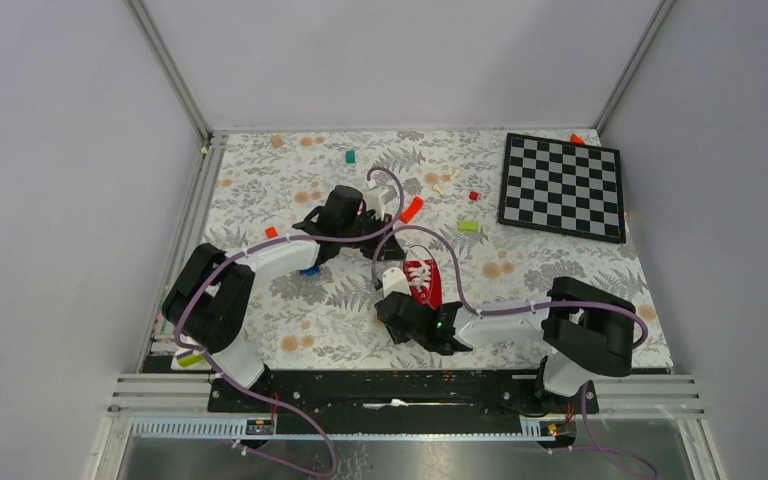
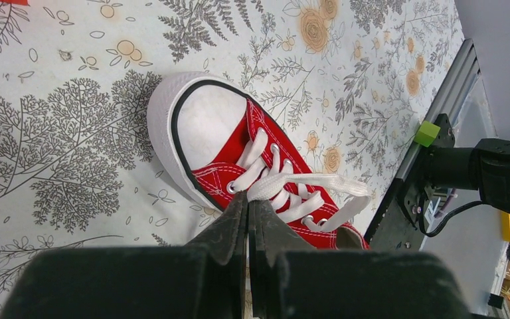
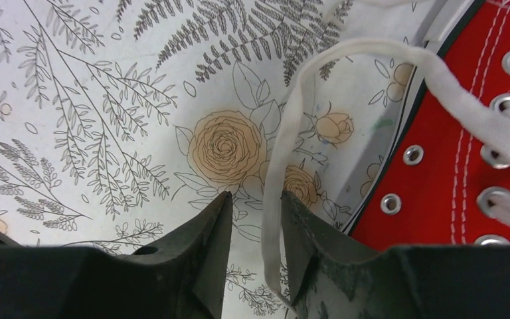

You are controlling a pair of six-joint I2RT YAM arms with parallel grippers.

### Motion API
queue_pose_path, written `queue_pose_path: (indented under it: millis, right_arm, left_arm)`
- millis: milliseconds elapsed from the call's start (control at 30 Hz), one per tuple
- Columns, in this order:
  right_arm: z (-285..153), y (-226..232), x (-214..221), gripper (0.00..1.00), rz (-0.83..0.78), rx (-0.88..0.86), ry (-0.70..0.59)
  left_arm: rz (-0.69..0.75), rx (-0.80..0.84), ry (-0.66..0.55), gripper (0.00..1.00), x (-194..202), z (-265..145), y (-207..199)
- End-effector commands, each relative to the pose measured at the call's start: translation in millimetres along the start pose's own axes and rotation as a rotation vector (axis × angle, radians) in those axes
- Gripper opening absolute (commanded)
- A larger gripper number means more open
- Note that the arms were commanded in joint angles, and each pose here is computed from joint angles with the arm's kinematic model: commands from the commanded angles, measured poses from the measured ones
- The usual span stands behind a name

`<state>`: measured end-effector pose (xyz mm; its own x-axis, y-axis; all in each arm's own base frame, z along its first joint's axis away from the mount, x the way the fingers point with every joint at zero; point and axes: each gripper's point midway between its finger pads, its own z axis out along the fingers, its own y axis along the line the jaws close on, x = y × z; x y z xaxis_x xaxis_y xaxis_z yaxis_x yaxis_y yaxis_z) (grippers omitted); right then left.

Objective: Tie the shoes
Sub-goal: Wrap the shoelace around the shoelace.

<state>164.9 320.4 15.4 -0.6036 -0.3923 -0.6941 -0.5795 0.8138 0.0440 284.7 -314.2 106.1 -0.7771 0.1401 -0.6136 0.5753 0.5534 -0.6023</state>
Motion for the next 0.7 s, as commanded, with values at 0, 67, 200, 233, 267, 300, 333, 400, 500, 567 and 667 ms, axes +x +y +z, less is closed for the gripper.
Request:
queue_pose_path:
  millis: [0, 67, 200, 233, 267, 300, 333, 400, 500, 567, 667]
  right_arm:
    - [2, -4, 4, 0.38, -0.004, 0.091, -0.004]
    - [3, -3, 6, 0.33, 0.000, 0.104, 0.010]
    - [7, -3, 16, 0.17, 0.001, 0.128, 0.061]
    - [6, -3, 17, 0.10, 0.000, 0.130, 0.061]
    - [4, -3, 17, 0.01, 0.000, 0.130, 0.050]
    - [0, -4, 13, 0.00, 0.008, 0.129, 0.024]
    - [-4, -5, 9, 0.00, 0.020, 0.122, -0.007]
    - [-16, -8, -3, 0.00, 0.048, 0.100, -0.073]
    - [-42, -14, -22, 0.00, 0.066, 0.074, -0.148]
    - [-60, -19, -39, 0.00, 0.087, 0.065, -0.206]
    - [-82, -28, -50, 0.00, 0.089, 0.064, -0.252]
  left_arm:
    - [0.020, 0.029, -0.037, 0.00, -24, -1, -9]
    - [0.017, 0.025, -0.039, 0.00, -25, -1, -9]
    - [0.009, 0.024, -0.041, 0.00, -24, -2, -9]
    - [0.007, 0.026, -0.042, 0.00, -24, -3, -9]
    - [0.006, 0.028, -0.044, 0.00, -23, -3, -10]
    - [0.006, 0.027, -0.046, 0.00, -23, -4, -9]
    - [0.004, 0.027, -0.049, 0.00, -22, -4, -9]
    - [0.004, 0.027, -0.054, 0.00, -21, -6, -10]
    - [0.004, 0.030, -0.059, 0.00, -20, -7, -11]
    - [-0.001, 0.034, -0.061, 0.00, -20, -8, -13]
    - [-0.009, 0.046, -0.061, 0.00, -19, -9, -15]
